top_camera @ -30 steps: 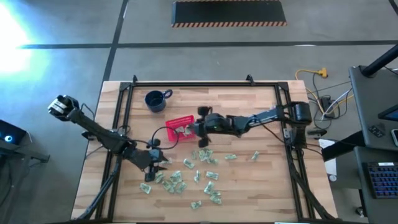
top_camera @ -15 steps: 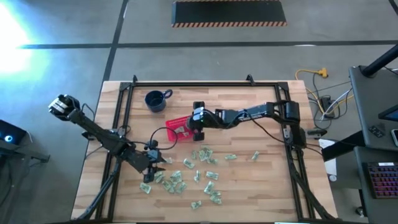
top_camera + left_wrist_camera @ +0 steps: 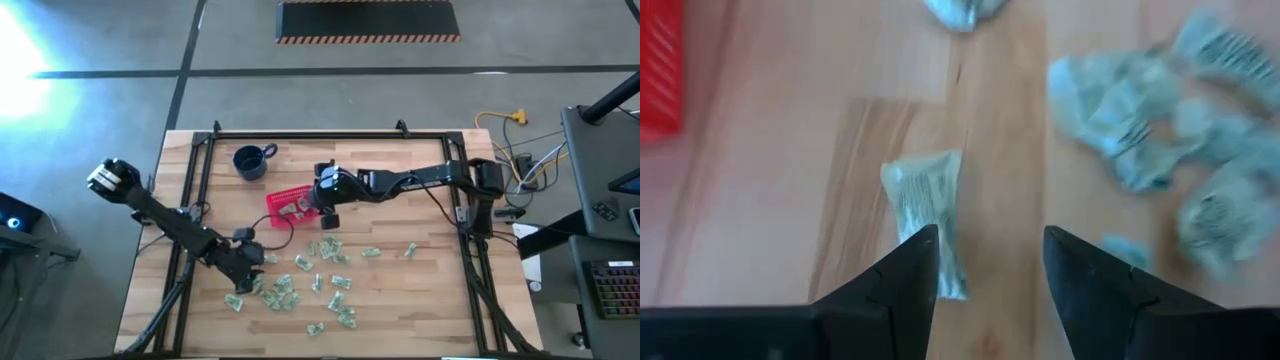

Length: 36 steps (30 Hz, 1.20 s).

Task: Pick and place items into bin
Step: Put the green stevia packet into the red bin

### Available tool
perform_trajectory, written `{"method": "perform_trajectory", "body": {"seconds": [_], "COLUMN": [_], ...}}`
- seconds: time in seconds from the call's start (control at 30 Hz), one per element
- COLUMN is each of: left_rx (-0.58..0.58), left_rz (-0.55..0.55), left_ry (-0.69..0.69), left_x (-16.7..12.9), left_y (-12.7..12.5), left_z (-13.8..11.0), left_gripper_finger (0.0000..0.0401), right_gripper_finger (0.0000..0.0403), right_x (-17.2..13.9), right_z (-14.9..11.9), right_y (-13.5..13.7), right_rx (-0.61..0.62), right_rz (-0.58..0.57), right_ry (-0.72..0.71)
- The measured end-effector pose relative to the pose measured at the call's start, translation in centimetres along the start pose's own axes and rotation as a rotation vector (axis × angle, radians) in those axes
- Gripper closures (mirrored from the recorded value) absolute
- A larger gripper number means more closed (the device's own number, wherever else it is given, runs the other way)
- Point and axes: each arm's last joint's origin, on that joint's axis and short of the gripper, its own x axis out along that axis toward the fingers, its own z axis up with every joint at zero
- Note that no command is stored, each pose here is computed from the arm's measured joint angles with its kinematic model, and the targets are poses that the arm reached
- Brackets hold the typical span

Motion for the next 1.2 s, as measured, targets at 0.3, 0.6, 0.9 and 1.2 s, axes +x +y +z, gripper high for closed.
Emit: {"method": "perform_trajectory", "body": {"seconds": [0.3, 0.6, 0.9, 1.2], "left_rx": [0.001, 0.019, 0.067, 0.233], "left_rz": [0.085, 0.11, 0.14, 0.253], "left_ry": [0.061, 0.062, 0.041, -0.182], "left_x": [1.4, 0.8, 0.5, -1.9], "left_y": [0.1, 0.5, 0.5, -0.2], "left_z": [-0.8, -0.8, -0.5, 3.1], "left_gripper_finger": [0.0237, 0.0334, 0.0397, 0.0401], "right_gripper_finger": [0.0255, 0.0275, 0.0298, 0.0318], "right_x": [-2.3, -5.5, -10.1, -14.4], "right_z": [-0.4, -2.1, -5.0, -8.4], "right_y": [1.3, 3.9, 6.2, 7.4], "right_rx": [-0.01, -0.048, 0.025, 0.184], "right_rz": [0.045, 0.091, 0.124, 0.14], "right_ry": [0.043, 0.062, 0.035, -0.003]}}
